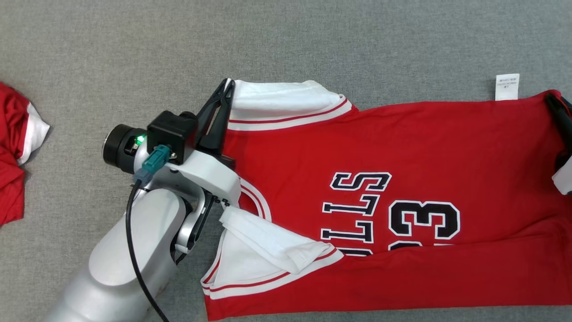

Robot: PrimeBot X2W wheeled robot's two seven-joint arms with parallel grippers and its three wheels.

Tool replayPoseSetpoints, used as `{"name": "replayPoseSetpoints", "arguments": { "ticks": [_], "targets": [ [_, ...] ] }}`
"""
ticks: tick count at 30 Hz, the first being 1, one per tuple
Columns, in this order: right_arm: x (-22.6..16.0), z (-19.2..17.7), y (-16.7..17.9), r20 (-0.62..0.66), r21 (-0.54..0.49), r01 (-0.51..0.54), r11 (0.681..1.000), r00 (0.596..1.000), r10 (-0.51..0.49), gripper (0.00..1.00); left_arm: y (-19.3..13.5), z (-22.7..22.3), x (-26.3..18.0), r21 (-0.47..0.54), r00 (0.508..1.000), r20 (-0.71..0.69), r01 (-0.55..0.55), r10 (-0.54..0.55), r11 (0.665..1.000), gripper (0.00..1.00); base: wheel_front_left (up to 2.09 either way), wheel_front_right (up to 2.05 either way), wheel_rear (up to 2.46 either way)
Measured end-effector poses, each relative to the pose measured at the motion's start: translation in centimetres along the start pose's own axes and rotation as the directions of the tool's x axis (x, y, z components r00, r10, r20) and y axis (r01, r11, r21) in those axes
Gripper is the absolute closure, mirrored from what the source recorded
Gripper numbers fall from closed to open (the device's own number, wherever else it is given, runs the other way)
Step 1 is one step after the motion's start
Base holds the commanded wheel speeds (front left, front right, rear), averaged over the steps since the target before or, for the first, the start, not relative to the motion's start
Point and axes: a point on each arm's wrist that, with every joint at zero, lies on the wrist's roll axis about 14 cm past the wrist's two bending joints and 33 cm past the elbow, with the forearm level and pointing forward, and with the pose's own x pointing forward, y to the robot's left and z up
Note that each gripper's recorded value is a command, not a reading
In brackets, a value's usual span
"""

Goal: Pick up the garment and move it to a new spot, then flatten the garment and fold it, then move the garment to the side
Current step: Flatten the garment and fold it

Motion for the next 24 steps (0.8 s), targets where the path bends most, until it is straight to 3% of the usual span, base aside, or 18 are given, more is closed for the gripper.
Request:
{"name": "replayPoseSetpoints", "arguments": {
  "ticks": [12, 16, 24],
  "targets": [
    [-2.2, 4.7, -0.2, 0.189, -0.065, 0.035, 0.997, 0.982, -0.023, 1.0, 0.6, 1.7, -1.6, -0.013, 0.999, 0.034, -0.022, 0.022, 1.0, 1.0, 0.0, 0.0, 0.0],
    [-3.7, 4.2, 0.3, 0.212, -0.063, 0.046, 0.997, 0.977, -0.031, 1.0, 0.3, 1.9, -2.6, -0.082, 0.999, 0.027, -0.024, 0.026, 0.996, 1.0, 0.0, 0.0, 0.0],
    [-6.2, 1.4, 0.5, 0.163, -0.109, 0.057, 0.992, 0.986, -0.039, 1.0, 0.9, 2.5, -4.3, -0.087, 0.999, 0.035, -0.031, 0.034, 0.996, 1.0, 0.0, 0.0, 0.0]
  ]
}}
